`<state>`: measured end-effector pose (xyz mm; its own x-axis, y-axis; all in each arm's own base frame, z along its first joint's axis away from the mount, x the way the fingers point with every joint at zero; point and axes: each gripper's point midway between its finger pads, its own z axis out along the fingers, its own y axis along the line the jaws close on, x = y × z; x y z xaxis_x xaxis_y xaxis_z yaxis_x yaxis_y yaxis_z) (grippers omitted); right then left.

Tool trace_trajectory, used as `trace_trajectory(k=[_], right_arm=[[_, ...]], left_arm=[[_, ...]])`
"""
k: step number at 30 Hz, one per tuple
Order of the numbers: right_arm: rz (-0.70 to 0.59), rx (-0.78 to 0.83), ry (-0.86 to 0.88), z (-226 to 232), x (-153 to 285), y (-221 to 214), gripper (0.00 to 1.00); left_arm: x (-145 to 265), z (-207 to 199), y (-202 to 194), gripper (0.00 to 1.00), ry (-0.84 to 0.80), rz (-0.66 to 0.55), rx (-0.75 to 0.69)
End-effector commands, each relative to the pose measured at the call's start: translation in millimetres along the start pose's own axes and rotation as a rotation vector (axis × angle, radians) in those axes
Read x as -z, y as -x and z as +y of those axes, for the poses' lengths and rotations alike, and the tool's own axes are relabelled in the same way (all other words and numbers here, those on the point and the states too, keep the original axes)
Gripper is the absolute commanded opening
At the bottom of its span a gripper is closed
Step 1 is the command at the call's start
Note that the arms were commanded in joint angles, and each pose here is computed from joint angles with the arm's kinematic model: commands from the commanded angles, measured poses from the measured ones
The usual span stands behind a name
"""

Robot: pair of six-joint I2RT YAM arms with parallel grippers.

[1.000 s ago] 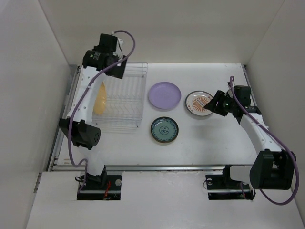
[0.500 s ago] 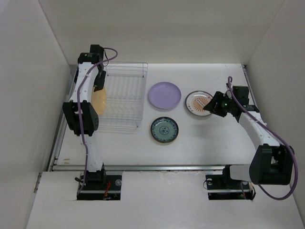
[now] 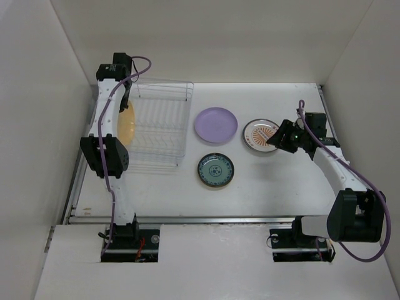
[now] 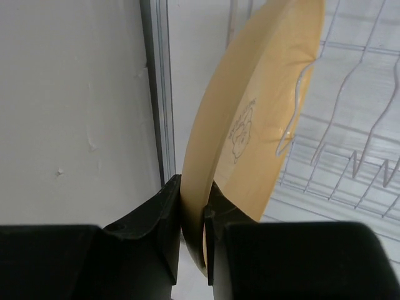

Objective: Unload the plates from the dish rack

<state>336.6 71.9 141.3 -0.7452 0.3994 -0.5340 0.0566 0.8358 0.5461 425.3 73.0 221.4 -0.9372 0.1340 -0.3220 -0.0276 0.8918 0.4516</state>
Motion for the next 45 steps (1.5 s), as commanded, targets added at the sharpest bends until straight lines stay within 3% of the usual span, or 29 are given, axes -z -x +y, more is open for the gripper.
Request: trace_trajectory(k=[1, 7, 11, 13, 17, 19, 22, 26, 29, 37, 45], right_arm=[[-0.046, 0.049, 0.041, 14, 3, 17, 0.56], [-0.054, 0.052, 0.044, 18, 5, 22, 0.56], [-0.062, 0.056, 0.048, 19, 7, 23, 0.56], [-0.050, 0.051, 0.043, 17, 4, 21, 0.56], [-0.039, 0.048, 0.051, 21, 5, 24, 0.56], [-0.058, 0.055, 0.049, 23, 9, 27, 0.56], [-0.086, 0.073, 0.041, 24, 15, 32, 0.56], [-0.075, 0.065, 0.065, 27, 13, 31, 0.56], [-0.071, 0.054, 0.074, 29, 13, 30, 0.56], [-0.083, 0.054, 0.054, 28, 19, 30, 0.56], [-0.087, 0.058, 0.066, 31, 17, 36, 0.56]], left_arm=[[81, 36, 25, 0.00, 0.043, -0.252, 0.165], [155, 28, 49, 0.00, -0.057, -0.524, 0.222], [181, -14, 65, 0.00, -0.323, -0.643, 0.230], [180, -32, 70, 0.00, -0.342, -0.625, 0.212], [142, -13, 67, 0.00, -0.126, -0.507, 0.241], [120, -18, 54, 0.00, -0.104, -0.433, 0.218], [115, -24, 52, 0.00, -0.171, -0.442, 0.213], [154, -56, 70, 0.00, -0.323, -0.562, 0.173], [158, -66, 79, 0.00, -0.336, -0.565, 0.155], [77, -41, 58, 0.00, -0.073, -0.361, 0.139], [9, -37, 39, 0.00, 0.015, -0.164, 0.072]])
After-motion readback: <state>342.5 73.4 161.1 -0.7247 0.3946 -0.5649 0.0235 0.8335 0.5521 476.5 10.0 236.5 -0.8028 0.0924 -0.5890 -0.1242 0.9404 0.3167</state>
